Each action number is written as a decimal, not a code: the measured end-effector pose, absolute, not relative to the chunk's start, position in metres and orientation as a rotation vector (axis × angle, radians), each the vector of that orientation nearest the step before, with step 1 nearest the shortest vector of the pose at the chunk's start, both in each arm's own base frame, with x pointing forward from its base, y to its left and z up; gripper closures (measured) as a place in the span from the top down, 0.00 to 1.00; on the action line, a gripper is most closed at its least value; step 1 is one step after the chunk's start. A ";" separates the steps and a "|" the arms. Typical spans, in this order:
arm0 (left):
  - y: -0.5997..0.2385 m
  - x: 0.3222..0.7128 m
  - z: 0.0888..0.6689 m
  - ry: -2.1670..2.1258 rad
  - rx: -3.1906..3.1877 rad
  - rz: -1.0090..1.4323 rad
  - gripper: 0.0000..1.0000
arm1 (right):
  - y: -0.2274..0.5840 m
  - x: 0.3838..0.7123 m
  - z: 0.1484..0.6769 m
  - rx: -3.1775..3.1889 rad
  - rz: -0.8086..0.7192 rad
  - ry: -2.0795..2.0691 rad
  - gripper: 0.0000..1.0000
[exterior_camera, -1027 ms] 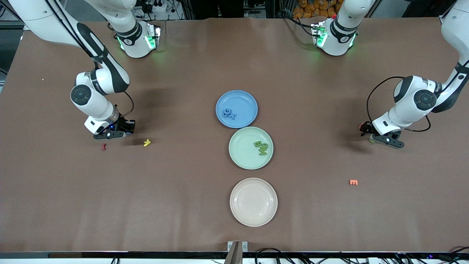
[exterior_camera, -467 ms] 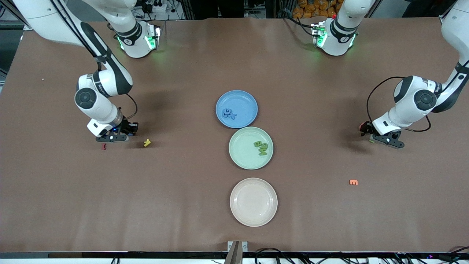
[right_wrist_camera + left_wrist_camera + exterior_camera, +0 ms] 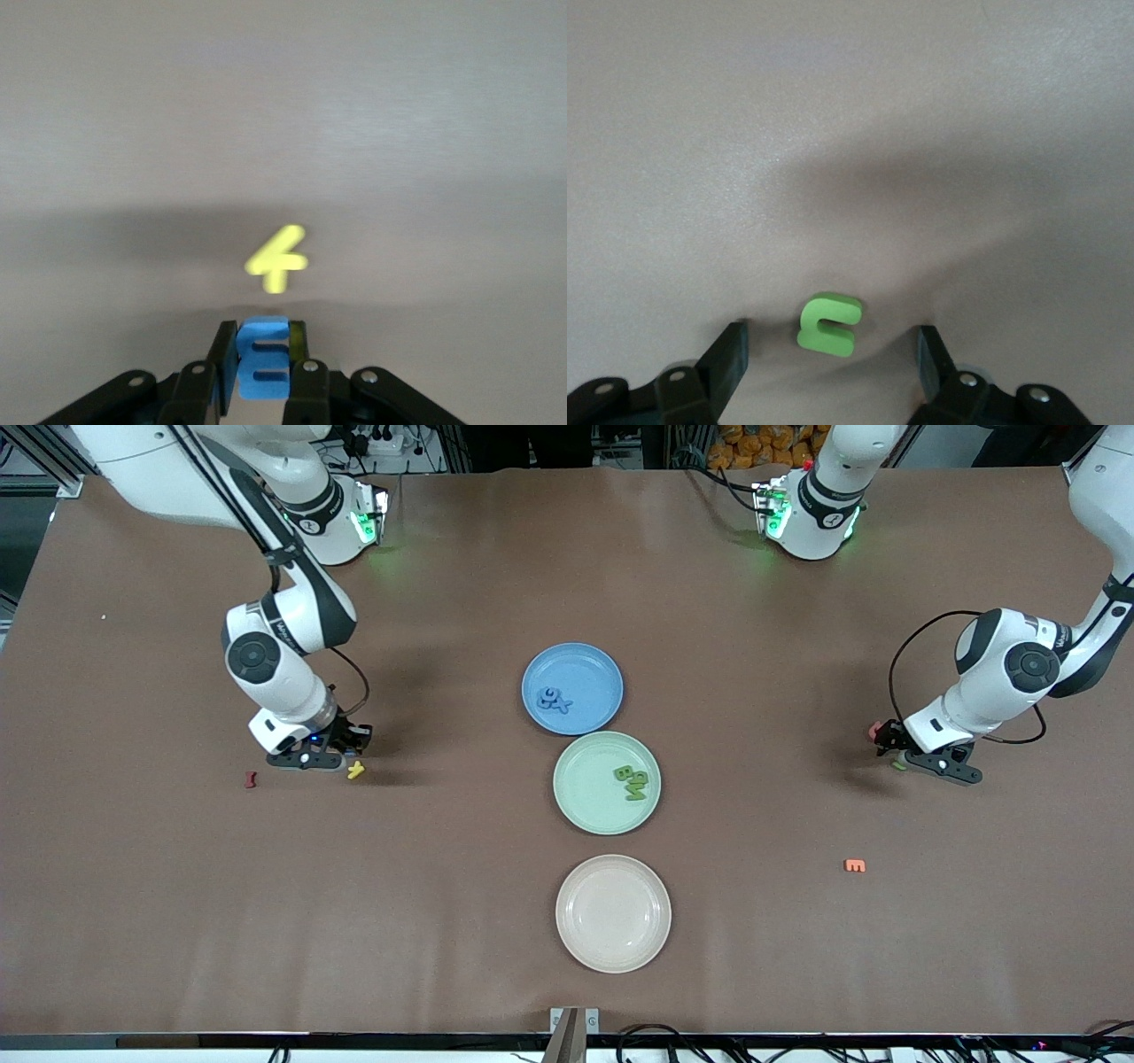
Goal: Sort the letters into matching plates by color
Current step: 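Carry the blue E toward the blue plate while the left gripper grasps c, then open the right gripper to drop the blue E onto the blue plate, then carry the green c toward the green plate while the right gripper withdraws, then lower the green c onto the green plate and open the left gripper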
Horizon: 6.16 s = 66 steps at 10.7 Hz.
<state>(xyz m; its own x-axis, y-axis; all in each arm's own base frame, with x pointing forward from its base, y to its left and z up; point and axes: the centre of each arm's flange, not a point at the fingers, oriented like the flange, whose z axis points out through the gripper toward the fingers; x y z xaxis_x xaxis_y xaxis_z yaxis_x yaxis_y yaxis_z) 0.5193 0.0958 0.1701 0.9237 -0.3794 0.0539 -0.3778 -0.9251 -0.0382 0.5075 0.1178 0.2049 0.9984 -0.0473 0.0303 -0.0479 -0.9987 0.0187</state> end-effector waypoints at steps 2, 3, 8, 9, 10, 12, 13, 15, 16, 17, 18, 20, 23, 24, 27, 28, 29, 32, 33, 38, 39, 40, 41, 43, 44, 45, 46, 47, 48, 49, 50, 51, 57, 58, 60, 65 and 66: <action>0.096 0.520 0.170 0.604 -3.054 -0.097 0.82 | 0.162 0.506 0.214 3.139 0.049 -0.084 0.27; 0.096 0.520 0.170 0.605 -3.054 -0.097 0.82 | 0.186 0.504 0.220 3.127 0.015 -0.077 0.27; 0.098 0.523 0.173 0.602 -3.049 -0.108 0.57 | 0.288 0.500 0.269 3.074 -0.054 0.076 0.27; 0.100 0.524 0.174 0.598 -3.047 -0.114 0.43 | 0.306 0.494 0.274 3.082 -0.040 0.131 0.27; 0.100 0.524 0.175 0.599 -3.046 -0.114 0.41 | 0.327 0.486 0.276 3.086 -0.030 0.186 0.27; 0.100 0.526 0.178 0.600 -3.040 -0.119 0.30 | 0.363 0.469 0.269 3.084 -0.042 0.288 0.27; 0.101 0.526 0.178 0.600 -3.038 -0.122 0.29 | 0.378 0.461 0.260 3.079 -0.063 0.329 0.27; 0.101 0.526 0.179 0.601 -3.038 -0.121 0.27 | 0.405 0.446 0.241 3.068 -0.102 0.404 0.27; 0.101 0.526 0.179 0.601 -3.038 -0.121 0.27 | 0.419 0.438 0.235 3.064 -0.112 0.438 0.27; 0.101 0.526 0.179 0.601 -3.038 -0.121 0.27 | 0.432 0.431 0.233 3.063 -0.113 0.466 0.27; 0.101 0.526 0.179 0.601 -3.038 -0.121 0.27 | 0.442 0.426 0.234 3.063 -0.107 0.487 0.27; 0.101 0.526 0.179 0.601 -3.038 -0.121 0.27 | 0.457 0.422 0.237 3.066 -0.098 0.514 0.27; 0.101 0.526 0.179 0.601 -3.038 -0.121 0.27 | 0.484 0.417 0.228 3.080 -0.103 0.518 0.33; 0.101 0.526 0.179 0.601 -3.038 -0.121 0.27 | 0.494 0.417 0.225 3.084 -0.109 0.508 0.34; 0.099 0.531 0.181 0.604 -3.039 -0.143 0.27 | 0.502 0.431 0.229 3.093 -0.107 0.418 0.68; 0.097 0.537 0.187 0.610 -3.036 -0.166 0.27 | 0.498 0.439 0.230 3.092 -0.097 0.398 0.81; 0.091 0.545 0.193 0.612 -3.036 -0.192 0.27 | 0.490 0.449 0.231 3.085 -0.090 0.383 0.96; 0.055 0.573 0.214 0.589 -3.072 -0.194 0.27 | 0.432 0.509 0.238 3.053 -0.068 0.429 1.00; 0.040 0.583 0.224 0.572 -3.086 -0.170 0.27 | 0.402 0.536 0.244 3.052 -0.056 0.436 1.00; -0.062 0.615 0.268 0.408 -3.076 -0.065 0.27 | 0.226 0.633 0.267 3.053 -0.050 0.414 1.00; -0.085 0.616 0.273 0.365 -3.085 -0.046 0.27 | 0.190 0.644 0.267 3.052 -0.057 0.416 1.00; -0.108 0.616 0.278 0.317 -3.101 -0.031 0.27 | 0.156 0.653 0.266 3.049 -0.062 0.415 1.00; -0.129 0.615 0.283 0.273 -3.108 -0.022 0.27 | 0.126 0.660 0.267 3.046 -0.064 0.412 1.00; -0.166 0.611 0.290 0.192 -3.109 -0.018 0.27 | 0.078 0.668 0.270 3.042 -0.063 0.410 1.00; -0.187 0.608 0.293 0.154 -3.112 -0.020 0.27 | 0.058 0.670 0.274 3.038 -0.057 0.386 1.00; -0.208 0.604 0.294 0.111 -3.110 -0.016 0.27 | 0.043 0.672 0.279 3.033 -0.048 0.358 1.00; -0.232 0.598 0.292 0.074 -3.104 -0.012 0.27 | 0.032 0.672 0.285 3.025 -0.048 0.331 1.00; -0.256 0.590 0.289 0.039 -3.091 -0.008 0.27 | 0.019 0.671 0.294 3.015 -0.065 0.300 1.00; -0.278 0.582 0.286 0.008 -3.078 -0.005 0.27 | 0.009 0.669 0.307 3.007 -0.080 0.273 1.00; -0.300 0.573 0.283 -0.024 -3.067 -0.009 0.27 | 0.002 0.667 0.325 2.999 -0.117 0.248 1.00; -0.320 0.564 0.281 -0.058 -3.059 -0.015 0.27 | -0.003 0.665 0.346 2.990 -0.174 0.223 1.00; -0.340 0.554 0.279 -0.098 -3.058 -0.021 0.27 | -0.010 0.665 0.369 2.981 -0.215 0.190 1.00; -0.424 0.520 0.237 -0.262 -3.000 -0.048 0.27 | -0.042 0.639 0.515 2.975 -0.194 0.035 1.00; -0.434 0.520 0.233 -0.283 -3.001 -0.047 0.27 | -0.044 0.626 0.539 2.977 -0.194 0.019 1.00; -0.444 0.529 0.233 -0.326 -3.021 -0.039 0.27 | -0.048 0.603 0.579 3.006 -0.173 -0.018 1.00; -0.446 0.554 0.236 -0.388 -3.051 -0.056 0.56 | -0.052 0.559 0.640 3.059 -0.134 -0.058 1.00; -0.445 0.559 0.241 -0.401 -3.056 -0.069 0.70 | -0.051 0.554 0.648 3.062 -0.115 -0.055 1.00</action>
<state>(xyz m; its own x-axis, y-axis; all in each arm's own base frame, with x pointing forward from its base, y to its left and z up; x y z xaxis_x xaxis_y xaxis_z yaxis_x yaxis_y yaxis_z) 0.5593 -0.4449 0.2408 0.9653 0.2561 0.0519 0.2587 -0.9646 -0.0519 0.5544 -0.0508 0.6482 0.9966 -0.0387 -0.0734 -0.0329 -0.9964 0.0781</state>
